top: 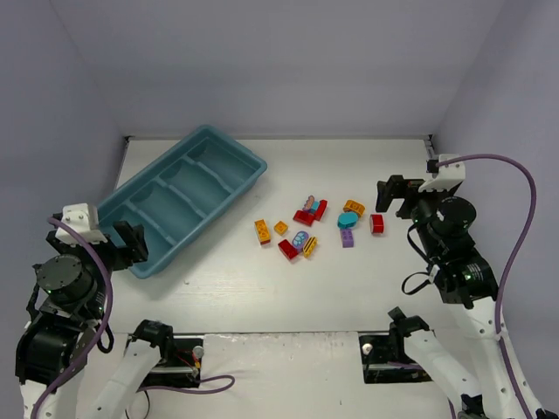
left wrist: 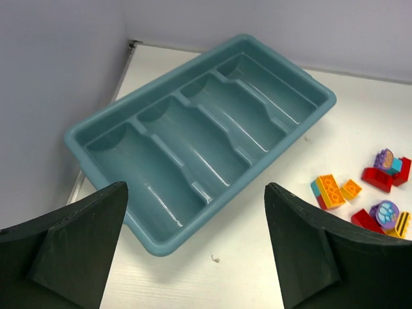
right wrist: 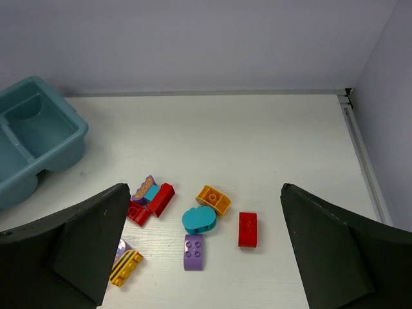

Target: Sort the legos into containers by color

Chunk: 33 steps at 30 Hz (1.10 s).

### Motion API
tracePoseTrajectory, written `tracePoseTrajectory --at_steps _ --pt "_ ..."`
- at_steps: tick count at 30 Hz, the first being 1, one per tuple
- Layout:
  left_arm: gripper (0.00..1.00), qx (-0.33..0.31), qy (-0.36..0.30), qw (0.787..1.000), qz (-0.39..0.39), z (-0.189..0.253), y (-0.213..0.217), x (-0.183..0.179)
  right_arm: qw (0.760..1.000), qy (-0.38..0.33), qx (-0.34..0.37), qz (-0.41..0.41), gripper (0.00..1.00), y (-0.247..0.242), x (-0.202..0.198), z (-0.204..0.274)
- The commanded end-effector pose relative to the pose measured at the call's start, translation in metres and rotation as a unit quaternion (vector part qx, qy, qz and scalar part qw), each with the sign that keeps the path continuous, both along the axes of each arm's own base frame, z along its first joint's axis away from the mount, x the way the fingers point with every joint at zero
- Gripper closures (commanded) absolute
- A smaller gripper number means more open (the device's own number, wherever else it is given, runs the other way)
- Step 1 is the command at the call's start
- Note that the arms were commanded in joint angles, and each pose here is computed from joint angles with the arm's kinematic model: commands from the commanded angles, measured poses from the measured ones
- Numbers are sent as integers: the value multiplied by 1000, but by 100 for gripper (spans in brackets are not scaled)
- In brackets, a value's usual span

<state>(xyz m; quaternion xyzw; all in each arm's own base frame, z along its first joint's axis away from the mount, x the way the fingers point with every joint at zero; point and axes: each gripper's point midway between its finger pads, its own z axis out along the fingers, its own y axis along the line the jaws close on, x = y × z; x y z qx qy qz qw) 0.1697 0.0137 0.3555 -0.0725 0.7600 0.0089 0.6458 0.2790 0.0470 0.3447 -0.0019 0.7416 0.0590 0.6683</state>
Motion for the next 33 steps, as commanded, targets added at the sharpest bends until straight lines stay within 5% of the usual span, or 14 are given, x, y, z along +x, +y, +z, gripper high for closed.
tracePoseTrajectory --at_steps 1,13,24,33 --pt "20 -13 12 1000 -24 1 -12 8 999 -23 18 -17 0 -3 7 14" --pt "20 -89 155 972 -154 -28 -100 90 996 43 56 -60 0 -5 25 -21" --pt "22 -8 243 925 -294 -93 -259 163 990 129 64 -8 0 24 45 -59" --pt "28 20 322 891 -319 -175 -329 197 987 148 64 7 0 28 36 -69"
